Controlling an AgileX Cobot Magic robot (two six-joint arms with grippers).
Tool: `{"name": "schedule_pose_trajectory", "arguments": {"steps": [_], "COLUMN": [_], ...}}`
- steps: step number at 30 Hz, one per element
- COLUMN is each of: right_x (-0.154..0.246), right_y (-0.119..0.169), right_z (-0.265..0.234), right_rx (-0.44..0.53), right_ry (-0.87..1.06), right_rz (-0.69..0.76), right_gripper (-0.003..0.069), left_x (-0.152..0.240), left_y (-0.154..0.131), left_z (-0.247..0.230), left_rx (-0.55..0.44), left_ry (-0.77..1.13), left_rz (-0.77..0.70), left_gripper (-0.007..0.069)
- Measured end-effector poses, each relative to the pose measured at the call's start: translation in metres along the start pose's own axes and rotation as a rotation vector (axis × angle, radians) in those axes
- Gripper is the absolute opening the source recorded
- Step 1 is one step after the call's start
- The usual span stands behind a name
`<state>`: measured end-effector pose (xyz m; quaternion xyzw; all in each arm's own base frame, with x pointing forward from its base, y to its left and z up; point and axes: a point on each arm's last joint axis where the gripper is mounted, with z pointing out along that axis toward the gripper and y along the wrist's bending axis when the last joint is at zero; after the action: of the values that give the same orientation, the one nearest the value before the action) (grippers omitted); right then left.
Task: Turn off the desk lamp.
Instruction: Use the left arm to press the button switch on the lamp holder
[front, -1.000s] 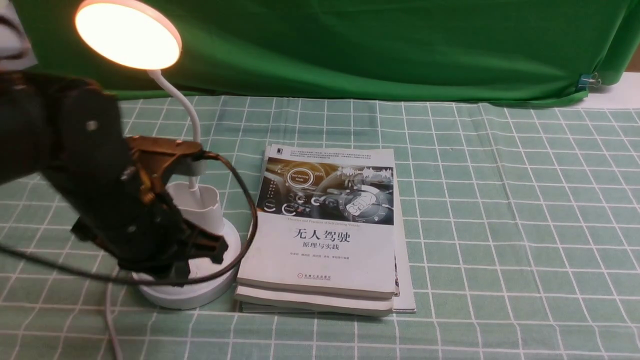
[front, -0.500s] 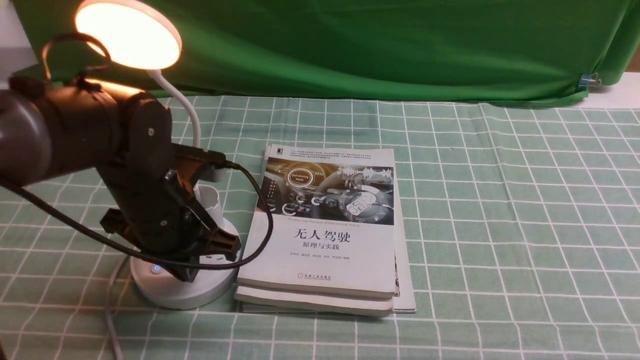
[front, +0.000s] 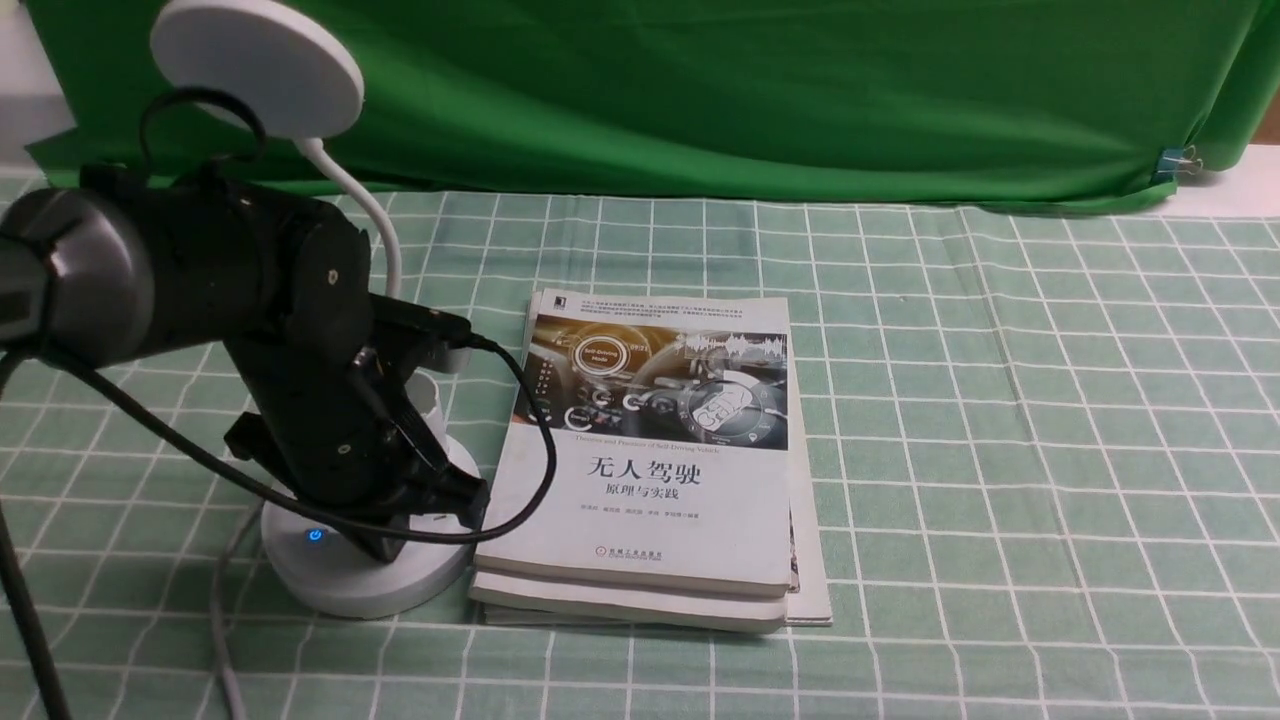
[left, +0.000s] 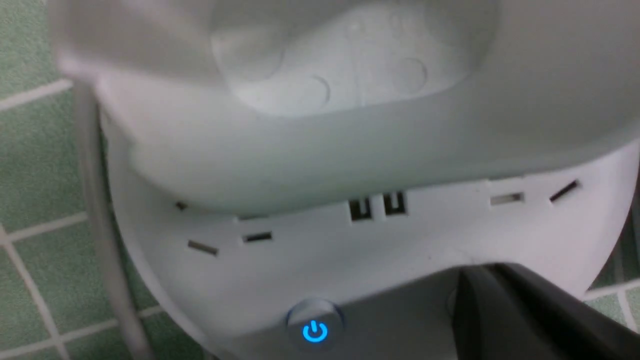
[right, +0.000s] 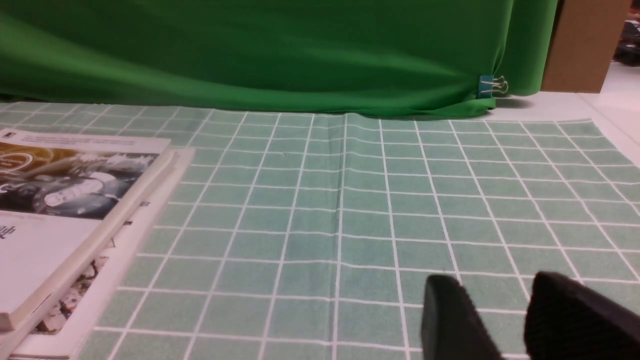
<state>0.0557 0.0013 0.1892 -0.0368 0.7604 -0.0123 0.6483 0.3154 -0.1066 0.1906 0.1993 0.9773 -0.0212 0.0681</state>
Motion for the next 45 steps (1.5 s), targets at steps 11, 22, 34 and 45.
{"name": "schedule_pose_trajectory", "arguments": {"steps": [11,22,34,45], "right_x": [0.000,0.000,0.000,0.000], "right_y": [0.000,0.000,0.000,0.000], "right_z": [0.000,0.000,0.000,0.000], "right_rx": [0.000,0.000,0.000,0.000], "right_ry": [0.000,0.000,0.000,0.000], "right_rz": [0.000,0.000,0.000,0.000], "right_gripper": [0.0242,0.0242,0.0242,0.0242], "left_x": [0.006,0.001,0.005,0.011], "left_y": [-0.001,0.001,0.000,-0.001], "left_z": [-0.034,0.004,-0.010,-0.042], "left_rx": [-0.007,-0.007,-0.007,-0.014], "left_ry": [-0.092,0.009,-0.002,-0.087], "left_rz": [-0.002,0.000,0.000,0.004], "left_gripper": [0.0003,0.0003,0.0003,0.0003]}}
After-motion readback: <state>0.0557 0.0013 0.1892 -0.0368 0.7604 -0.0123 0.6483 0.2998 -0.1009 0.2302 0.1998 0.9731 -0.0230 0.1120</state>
